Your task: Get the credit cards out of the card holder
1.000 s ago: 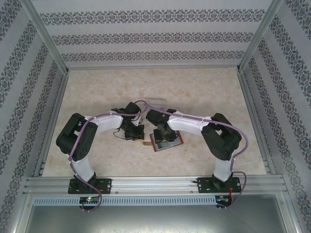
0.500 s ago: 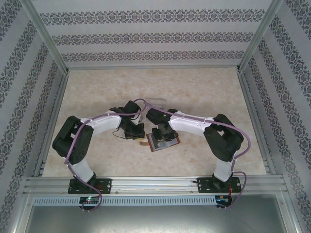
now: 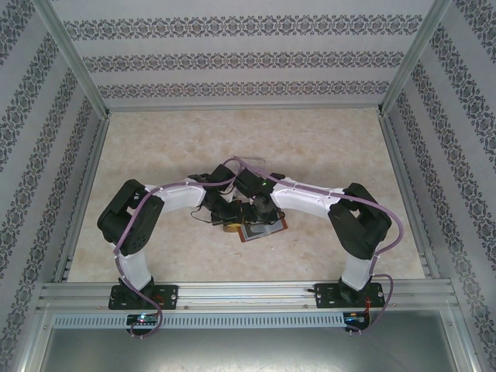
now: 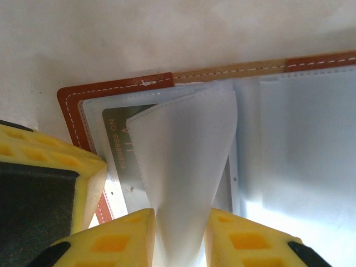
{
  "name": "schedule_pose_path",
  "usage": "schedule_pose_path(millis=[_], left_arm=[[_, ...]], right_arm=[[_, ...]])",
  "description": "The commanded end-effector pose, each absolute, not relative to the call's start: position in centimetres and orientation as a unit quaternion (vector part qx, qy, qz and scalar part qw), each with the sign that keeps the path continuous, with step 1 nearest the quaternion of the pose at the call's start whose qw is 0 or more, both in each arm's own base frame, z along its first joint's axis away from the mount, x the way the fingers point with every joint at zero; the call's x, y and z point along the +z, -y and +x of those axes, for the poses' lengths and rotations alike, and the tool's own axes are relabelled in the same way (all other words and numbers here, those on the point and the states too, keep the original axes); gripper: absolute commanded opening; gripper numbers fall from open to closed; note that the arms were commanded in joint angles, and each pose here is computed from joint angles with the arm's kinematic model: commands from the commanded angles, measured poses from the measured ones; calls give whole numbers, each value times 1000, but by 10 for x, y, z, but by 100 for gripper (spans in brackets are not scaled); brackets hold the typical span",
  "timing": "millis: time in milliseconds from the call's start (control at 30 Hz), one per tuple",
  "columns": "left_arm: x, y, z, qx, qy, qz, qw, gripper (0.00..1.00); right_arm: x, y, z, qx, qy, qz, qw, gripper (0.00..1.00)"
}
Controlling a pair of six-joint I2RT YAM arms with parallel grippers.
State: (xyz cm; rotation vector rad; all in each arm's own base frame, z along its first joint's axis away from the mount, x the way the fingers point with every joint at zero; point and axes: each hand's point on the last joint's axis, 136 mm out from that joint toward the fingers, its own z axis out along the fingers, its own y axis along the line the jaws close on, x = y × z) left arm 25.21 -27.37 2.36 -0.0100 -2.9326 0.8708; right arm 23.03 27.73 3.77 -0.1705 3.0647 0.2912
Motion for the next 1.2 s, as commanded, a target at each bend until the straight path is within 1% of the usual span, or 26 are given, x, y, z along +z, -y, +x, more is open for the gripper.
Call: schedule_pose_path(millis=[0, 133, 233, 367, 600, 1033, 1167], left_arm=[[8, 268, 250, 253, 967, -9, 41, 4], [0, 262, 245, 244, 969, -8, 45, 4], [-4, 260, 243, 238, 970, -7, 48, 4], [-3, 258, 243, 235, 971, -7, 46, 4], [1, 255, 245, 227, 973, -12, 41, 4], [9, 256, 247, 228, 973, -13, 35, 3], [10, 256, 247, 226, 973, -14, 35, 4]], right_arm=[[44, -263, 230, 63, -995, -62, 39, 33], [47, -242, 233, 10, -997, -66, 50, 42], [51, -230, 234, -22, -996, -71, 57, 44], [58, -218, 237, -51, -994, -74, 67, 44], [61, -196, 243, -68, -993, -62, 74, 44], [54, -167, 249, -72, -994, -33, 74, 44], [66, -167, 251, -64, -994, -31, 85, 42]])
